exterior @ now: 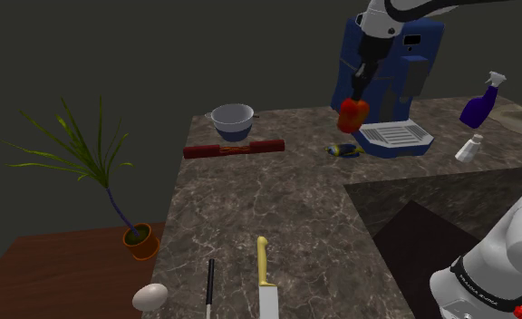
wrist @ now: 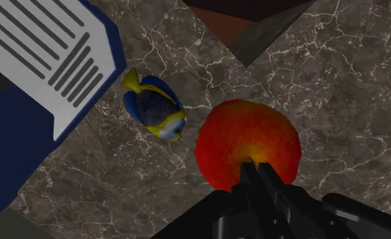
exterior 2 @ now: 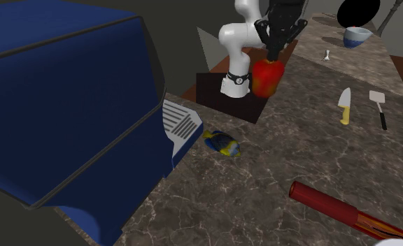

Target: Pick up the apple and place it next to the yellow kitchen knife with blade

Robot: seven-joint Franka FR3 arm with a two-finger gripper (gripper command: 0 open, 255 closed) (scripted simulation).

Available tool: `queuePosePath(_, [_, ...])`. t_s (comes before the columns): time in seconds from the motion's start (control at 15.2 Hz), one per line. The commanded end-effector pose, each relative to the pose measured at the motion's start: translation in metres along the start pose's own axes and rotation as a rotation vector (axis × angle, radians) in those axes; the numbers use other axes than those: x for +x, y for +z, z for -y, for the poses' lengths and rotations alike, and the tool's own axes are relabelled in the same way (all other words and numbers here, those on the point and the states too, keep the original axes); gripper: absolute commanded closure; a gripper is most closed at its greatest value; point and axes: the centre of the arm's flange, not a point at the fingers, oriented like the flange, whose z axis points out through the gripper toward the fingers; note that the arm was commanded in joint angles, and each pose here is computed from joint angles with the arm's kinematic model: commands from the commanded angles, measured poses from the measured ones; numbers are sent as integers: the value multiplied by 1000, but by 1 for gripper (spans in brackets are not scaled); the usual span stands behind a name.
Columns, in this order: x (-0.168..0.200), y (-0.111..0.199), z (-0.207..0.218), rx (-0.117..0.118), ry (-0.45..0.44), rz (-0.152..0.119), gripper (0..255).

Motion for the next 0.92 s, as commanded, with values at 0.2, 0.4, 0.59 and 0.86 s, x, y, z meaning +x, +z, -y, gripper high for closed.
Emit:
queuePosePath(0.2, [-30, -1, 60, -1, 1, 0, 255])
queuePosePath(0.4, [-50, -4, 95, -1, 1, 0, 255])
queuePosePath(0.59, [-69, -6, 129, -1, 1, 0, 255])
queuePosePath(0.86, [-95, -9, 175, -1, 1, 0, 255])
